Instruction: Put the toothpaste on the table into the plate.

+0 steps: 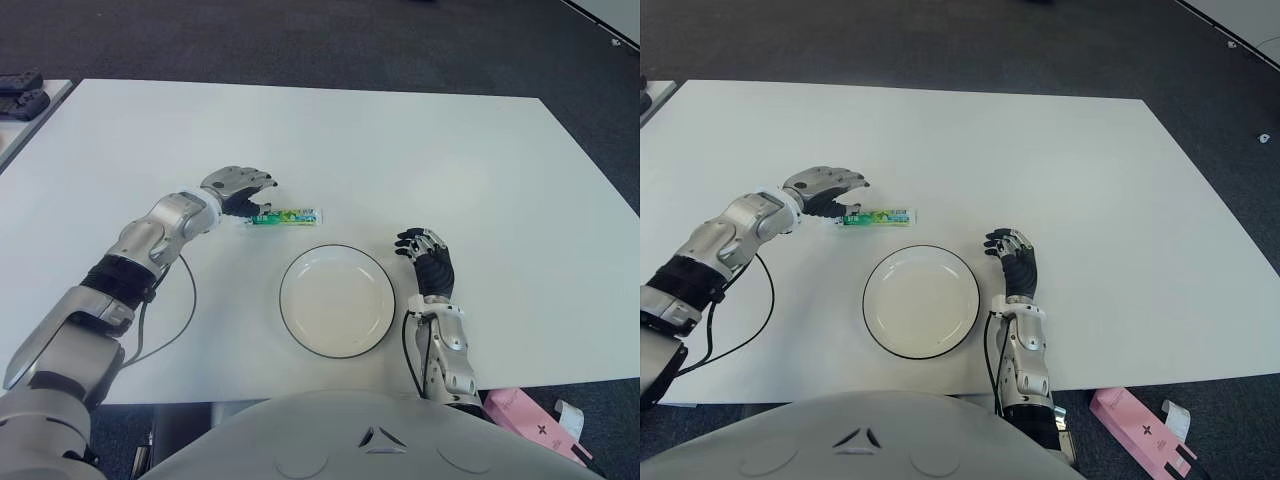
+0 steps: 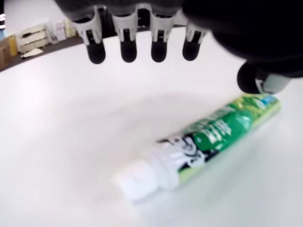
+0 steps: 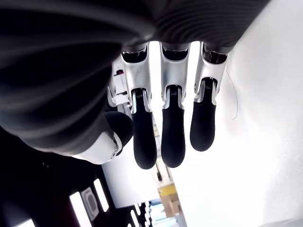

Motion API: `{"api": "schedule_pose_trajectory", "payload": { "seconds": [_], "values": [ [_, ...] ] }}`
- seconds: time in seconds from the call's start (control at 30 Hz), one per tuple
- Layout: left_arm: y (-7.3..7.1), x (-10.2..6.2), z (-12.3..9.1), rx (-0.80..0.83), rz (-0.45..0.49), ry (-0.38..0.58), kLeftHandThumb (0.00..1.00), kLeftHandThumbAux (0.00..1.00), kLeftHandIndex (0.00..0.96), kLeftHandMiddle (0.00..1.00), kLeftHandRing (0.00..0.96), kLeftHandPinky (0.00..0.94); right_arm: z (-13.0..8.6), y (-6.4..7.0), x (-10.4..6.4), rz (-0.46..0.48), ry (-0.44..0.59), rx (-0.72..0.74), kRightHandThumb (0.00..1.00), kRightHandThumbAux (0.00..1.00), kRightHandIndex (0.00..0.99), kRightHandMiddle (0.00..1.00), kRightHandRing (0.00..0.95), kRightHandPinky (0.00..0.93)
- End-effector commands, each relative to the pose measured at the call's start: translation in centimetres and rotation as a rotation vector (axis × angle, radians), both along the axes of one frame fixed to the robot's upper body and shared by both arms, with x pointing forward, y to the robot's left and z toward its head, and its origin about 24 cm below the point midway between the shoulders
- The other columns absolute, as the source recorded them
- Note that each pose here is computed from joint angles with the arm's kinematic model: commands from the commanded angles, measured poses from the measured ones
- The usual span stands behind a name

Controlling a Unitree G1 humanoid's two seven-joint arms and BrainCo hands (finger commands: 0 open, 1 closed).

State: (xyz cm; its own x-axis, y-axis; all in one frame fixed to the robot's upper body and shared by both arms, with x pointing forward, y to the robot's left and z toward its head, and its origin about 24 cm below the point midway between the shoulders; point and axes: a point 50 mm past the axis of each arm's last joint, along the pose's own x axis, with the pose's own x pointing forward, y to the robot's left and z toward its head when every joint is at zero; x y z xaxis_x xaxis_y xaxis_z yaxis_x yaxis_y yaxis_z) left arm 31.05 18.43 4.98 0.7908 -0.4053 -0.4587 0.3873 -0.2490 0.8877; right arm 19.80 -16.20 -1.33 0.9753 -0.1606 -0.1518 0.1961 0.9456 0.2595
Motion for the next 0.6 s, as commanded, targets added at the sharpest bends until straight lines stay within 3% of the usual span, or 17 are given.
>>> {"api": "schedule_pose_trajectory", "payload": {
  "seconds": [0.03,0.6],
  "values": [
    [0.1,-0.2,0.0,0.056,-0.043,0.092,0.537,0.164,0.000,0.000,0.000,0.035,-1.1,0.9,-0.4,-0.010,0.052,0.045,0.704,0.726,0.429,0.504,0.496,0.492],
    [0.7,-1.4,0.4,0.177,-0.156,0.181,0.495,0.167,0.000,0.000,0.000,0.013,-1.3,0.8,-0.5,-0.008,0.057,0.032,0.704,0.727,0.429,0.505,0.496,0.491]
  ]
}}
